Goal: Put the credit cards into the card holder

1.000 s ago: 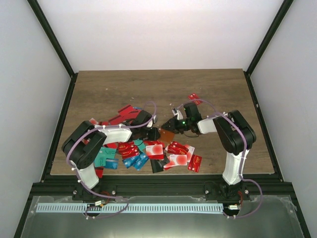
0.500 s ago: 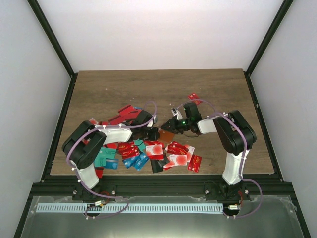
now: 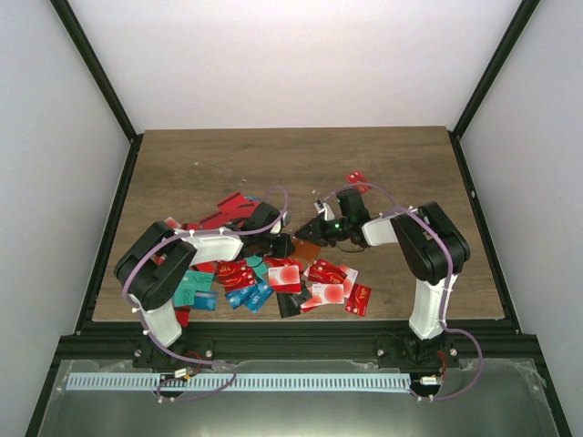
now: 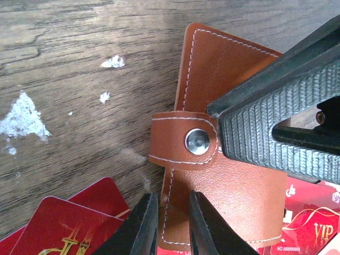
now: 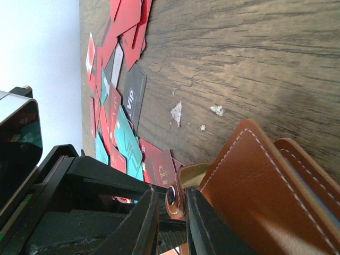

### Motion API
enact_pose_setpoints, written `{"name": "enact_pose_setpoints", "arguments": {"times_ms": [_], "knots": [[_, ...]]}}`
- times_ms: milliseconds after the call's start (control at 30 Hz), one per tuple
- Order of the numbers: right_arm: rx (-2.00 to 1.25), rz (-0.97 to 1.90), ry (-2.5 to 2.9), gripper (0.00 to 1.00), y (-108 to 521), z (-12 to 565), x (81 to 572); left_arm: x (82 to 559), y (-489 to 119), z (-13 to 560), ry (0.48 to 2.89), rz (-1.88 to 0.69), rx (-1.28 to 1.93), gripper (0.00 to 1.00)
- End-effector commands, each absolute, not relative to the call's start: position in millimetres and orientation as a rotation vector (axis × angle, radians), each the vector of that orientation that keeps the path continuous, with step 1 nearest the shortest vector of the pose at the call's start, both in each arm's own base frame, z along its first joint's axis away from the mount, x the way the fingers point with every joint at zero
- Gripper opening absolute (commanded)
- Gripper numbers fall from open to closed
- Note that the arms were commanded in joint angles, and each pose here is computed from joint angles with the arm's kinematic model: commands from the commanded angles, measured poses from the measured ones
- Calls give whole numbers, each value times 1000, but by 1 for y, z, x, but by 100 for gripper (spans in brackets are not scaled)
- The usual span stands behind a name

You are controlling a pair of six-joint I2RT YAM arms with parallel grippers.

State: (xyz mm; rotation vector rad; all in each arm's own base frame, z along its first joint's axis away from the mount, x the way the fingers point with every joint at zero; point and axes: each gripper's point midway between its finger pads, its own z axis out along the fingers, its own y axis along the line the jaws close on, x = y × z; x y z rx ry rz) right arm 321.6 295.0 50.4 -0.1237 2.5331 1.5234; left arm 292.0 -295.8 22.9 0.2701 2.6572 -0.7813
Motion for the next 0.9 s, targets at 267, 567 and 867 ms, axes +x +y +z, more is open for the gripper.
{"name": "enact_pose_setpoints", "arguments": {"times_ms": [267, 567, 867], "knots": [[-129, 1515, 2548, 18, 302, 45, 324, 288, -288, 3, 2714, -695, 275, 18], [-123, 1517, 2544, 1, 302, 47, 325, 287, -288, 1, 2720, -690, 278, 18], [-105, 1353, 2607, 1, 289, 56, 326, 287, -287, 4, 2723, -666, 252, 17]]}}
